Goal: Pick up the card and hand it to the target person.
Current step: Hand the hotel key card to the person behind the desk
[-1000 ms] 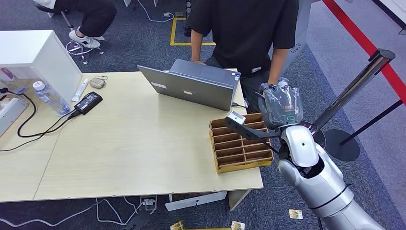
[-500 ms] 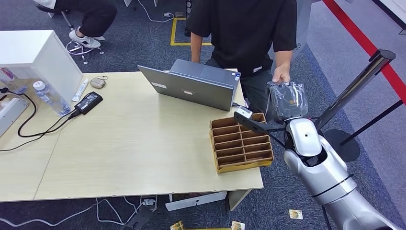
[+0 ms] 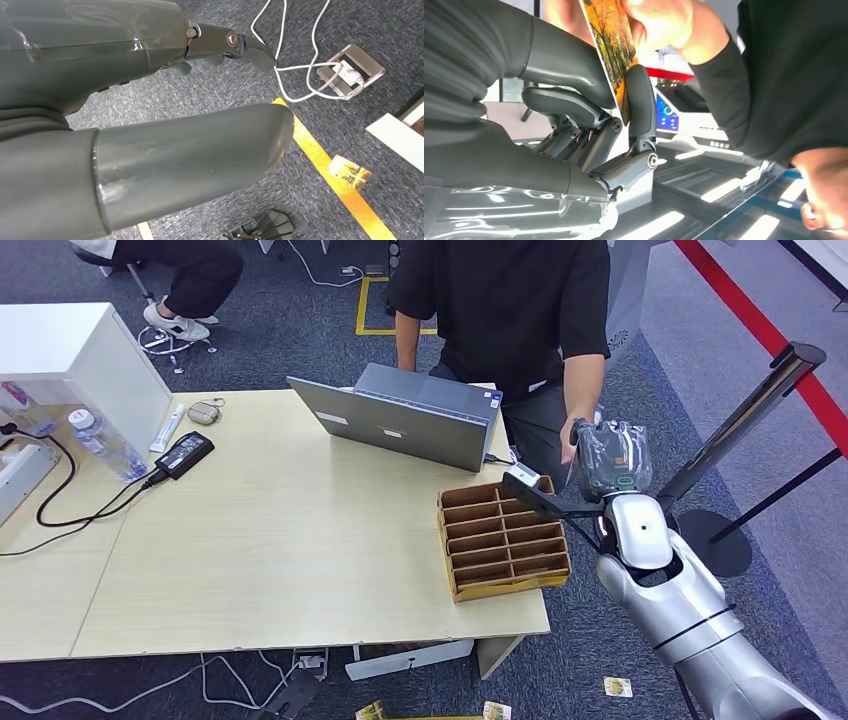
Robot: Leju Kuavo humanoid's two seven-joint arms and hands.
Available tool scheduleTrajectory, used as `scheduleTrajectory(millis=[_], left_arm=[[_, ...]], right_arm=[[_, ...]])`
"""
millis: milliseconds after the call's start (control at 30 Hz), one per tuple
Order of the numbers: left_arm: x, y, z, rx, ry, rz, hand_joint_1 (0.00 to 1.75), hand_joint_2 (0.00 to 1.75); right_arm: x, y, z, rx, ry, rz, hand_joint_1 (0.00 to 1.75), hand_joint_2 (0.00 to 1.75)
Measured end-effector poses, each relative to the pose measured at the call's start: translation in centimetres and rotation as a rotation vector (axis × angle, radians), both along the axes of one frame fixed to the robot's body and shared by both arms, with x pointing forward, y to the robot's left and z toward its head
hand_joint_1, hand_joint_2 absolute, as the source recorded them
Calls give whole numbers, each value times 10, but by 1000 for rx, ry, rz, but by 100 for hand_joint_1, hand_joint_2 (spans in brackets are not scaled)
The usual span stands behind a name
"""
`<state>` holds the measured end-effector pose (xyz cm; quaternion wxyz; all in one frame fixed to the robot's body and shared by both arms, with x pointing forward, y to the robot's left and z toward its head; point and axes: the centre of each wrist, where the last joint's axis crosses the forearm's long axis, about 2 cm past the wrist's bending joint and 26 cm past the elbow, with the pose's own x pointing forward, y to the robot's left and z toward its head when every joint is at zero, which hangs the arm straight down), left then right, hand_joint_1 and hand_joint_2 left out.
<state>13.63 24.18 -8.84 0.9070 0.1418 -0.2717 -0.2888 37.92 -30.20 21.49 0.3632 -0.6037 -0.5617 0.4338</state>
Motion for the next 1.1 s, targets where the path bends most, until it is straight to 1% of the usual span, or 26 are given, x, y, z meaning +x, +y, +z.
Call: scheduleTrajectory(millis=[300, 367, 433, 500, 733, 1000, 1100], left_arm=[[0, 0, 0, 3, 2, 0, 0, 0], [0, 0, 0, 3, 2, 0, 0, 0], [0, 0, 0, 3, 2, -1, 0, 0], [0, 0, 0, 3, 2, -1, 0, 0], [0, 0, 0, 3, 3, -1, 0, 0], [0, 0, 0, 4, 3, -3, 0, 0], [-2, 0, -1, 4, 4, -1, 0, 0]], right_arm=[[0, -10, -6, 5, -36, -47, 135, 175], [0, -12, -8, 5, -31, -55, 84, 175], [0, -13, -11, 3, -23, -62, 18, 175], [0, -15, -13, -1, -14, -69, 0, 175], [-1, -19, -21, -13, 42, -87, 0, 175], [-2, -20, -25, 17, 47, -87, 0, 175], [-11, -21, -26, 126, -121, -42, 0, 175]])
